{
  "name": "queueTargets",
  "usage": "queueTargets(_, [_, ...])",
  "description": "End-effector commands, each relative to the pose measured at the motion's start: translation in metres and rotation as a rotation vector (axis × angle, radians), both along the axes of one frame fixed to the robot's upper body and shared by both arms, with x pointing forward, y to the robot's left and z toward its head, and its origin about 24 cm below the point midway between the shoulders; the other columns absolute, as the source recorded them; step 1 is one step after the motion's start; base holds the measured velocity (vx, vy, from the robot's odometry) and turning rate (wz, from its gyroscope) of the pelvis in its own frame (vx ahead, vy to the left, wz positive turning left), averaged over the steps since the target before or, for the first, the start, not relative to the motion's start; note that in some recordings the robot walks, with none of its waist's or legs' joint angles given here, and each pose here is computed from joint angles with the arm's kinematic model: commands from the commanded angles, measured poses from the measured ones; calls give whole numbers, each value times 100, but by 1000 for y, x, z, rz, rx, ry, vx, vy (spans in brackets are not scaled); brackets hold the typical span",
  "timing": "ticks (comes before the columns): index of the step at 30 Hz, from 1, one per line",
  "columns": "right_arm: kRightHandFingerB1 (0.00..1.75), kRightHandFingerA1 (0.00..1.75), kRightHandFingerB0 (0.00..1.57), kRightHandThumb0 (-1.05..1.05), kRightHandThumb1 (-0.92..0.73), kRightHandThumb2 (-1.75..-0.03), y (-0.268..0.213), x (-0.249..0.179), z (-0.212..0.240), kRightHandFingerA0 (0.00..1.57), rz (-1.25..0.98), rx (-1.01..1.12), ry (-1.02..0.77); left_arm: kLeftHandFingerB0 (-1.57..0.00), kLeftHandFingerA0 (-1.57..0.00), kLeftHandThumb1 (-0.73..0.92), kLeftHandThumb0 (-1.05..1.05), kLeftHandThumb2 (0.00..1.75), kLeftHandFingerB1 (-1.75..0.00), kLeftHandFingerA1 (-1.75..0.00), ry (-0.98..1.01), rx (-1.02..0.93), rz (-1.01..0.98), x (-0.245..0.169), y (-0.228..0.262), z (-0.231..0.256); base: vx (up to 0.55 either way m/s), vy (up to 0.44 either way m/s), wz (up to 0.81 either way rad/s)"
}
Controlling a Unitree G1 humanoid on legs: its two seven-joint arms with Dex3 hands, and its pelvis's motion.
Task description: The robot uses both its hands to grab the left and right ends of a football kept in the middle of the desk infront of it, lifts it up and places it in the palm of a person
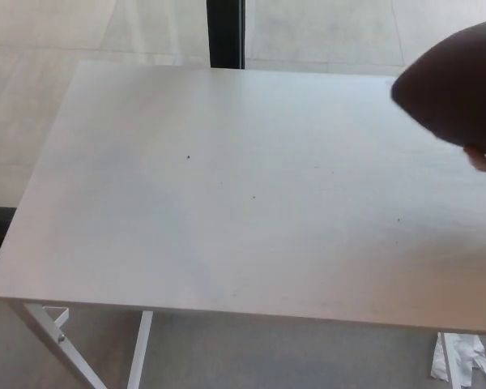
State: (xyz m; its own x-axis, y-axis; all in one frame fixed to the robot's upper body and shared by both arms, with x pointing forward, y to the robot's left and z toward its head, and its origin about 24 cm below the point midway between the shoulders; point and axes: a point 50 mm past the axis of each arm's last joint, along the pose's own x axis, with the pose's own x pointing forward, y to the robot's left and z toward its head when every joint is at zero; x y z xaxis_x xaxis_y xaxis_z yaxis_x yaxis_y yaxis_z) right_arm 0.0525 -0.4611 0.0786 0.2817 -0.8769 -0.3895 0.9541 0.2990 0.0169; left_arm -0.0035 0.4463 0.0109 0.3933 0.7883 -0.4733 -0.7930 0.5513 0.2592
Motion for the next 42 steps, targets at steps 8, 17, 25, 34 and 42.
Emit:
queueTargets(8, [67, 111, 17, -46, -74, -56, -17, -32, -33, 30, 1, 106, 174, -15, -30, 63, -65, 89, -44, -57, 379, -258, -197, -30, -25, -56, 0, 0, 0])
queueTargets(17, [49, 92, 4, -51, -62, -85, -17, -24, -38, 44, 194, 78, 186, -11, -28, 63, -67, 91, -43, -57, 348, -270, -187, -29, -16, -56, 0, 0, 0])
queueTargets(25, [50, 73, 13, -57, -53, -86, -16, -27, -40, 40, 381, 90, 271, -31, -54, 62, -65, 95, -49, -60, 316, -216, -288, -6, -19, -54, 0, 0, 0])
queueTargets(34, [53, 82, 26, -56, -43, -83, -17, -32, -45, 55, 499, -8, 426, -38, -65, 76, -58, 63, -36, -47, 291, -188, -356, 7, -19, -47, 0, 0, 0])
queueTargets(42, [41, 74, 21, -51, -60, -58, -19, -32, -50, 54, 499, 16, 441, -35, -59, 61, -59, 93, -50, -60, 329, -153, -381, 10, -17, -44, 0, 0, 0])
